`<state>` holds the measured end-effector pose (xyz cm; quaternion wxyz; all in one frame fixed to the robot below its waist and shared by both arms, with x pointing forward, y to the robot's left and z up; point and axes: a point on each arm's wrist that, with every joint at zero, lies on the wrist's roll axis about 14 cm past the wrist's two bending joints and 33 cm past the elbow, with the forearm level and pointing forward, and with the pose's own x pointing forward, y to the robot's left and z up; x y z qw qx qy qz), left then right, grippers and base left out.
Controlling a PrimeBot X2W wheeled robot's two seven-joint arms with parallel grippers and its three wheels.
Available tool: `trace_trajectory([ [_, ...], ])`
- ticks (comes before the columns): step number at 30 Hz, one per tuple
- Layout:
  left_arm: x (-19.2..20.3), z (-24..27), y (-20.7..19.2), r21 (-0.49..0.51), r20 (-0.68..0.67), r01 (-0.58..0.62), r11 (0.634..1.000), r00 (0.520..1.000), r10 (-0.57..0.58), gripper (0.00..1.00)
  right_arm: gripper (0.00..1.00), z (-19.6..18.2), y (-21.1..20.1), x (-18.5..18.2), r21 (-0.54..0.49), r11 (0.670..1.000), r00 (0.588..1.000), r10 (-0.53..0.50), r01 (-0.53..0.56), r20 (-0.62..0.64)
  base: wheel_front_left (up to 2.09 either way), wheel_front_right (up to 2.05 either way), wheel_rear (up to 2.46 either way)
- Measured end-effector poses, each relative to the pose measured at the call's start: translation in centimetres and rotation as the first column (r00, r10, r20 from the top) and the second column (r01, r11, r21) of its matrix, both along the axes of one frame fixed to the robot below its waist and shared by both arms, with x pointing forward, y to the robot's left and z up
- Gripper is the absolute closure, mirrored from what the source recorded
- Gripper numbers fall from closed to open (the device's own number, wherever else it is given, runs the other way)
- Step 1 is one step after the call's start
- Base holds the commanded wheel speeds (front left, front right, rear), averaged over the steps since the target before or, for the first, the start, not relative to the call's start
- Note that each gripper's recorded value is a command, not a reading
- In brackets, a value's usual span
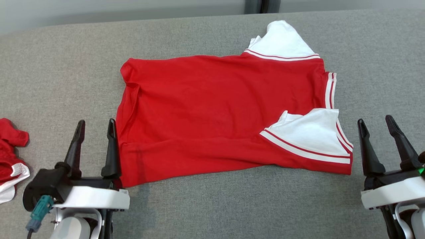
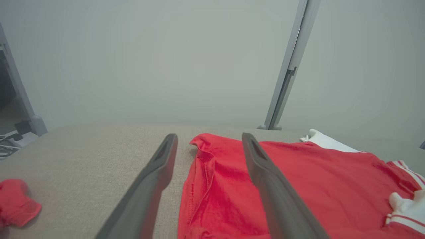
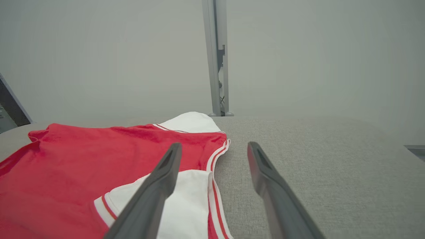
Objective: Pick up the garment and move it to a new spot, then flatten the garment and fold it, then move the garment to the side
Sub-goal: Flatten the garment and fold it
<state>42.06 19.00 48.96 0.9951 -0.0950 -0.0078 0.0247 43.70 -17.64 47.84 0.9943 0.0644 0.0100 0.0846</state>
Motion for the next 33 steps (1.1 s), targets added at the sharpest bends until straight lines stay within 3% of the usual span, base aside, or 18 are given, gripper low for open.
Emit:
trace_trajectory([
  [17, -1.3, -2.2, 0.0, 0.047, -0.080, 0.021, 0.999, 0.997, -0.017, 0.00, 0.00, -0.5, 0.6, -0.9, 0.001, 1.000, 0.999, -0.003, 0.003, -0.044, 0.00, 0.00, 0.00],
  [23, -1.7, -5.0, 0.5, 0.053, -0.159, 0.018, 0.998, 0.987, -0.009, 0.00, 0.00, -3.8, -0.1, -1.3, -0.006, 1.000, 0.989, -0.023, 0.022, -0.143, 0.00, 0.00, 0.00],
  [33, -4.0, -11.7, -0.3, -0.043, -0.356, 0.014, 0.999, 0.934, -0.028, 0.00, 0.00, -10.6, 1.1, -3.0, 0.021, 1.000, 0.936, 0.002, 0.006, -0.352, 0.00, 0.00, 0.00],
])
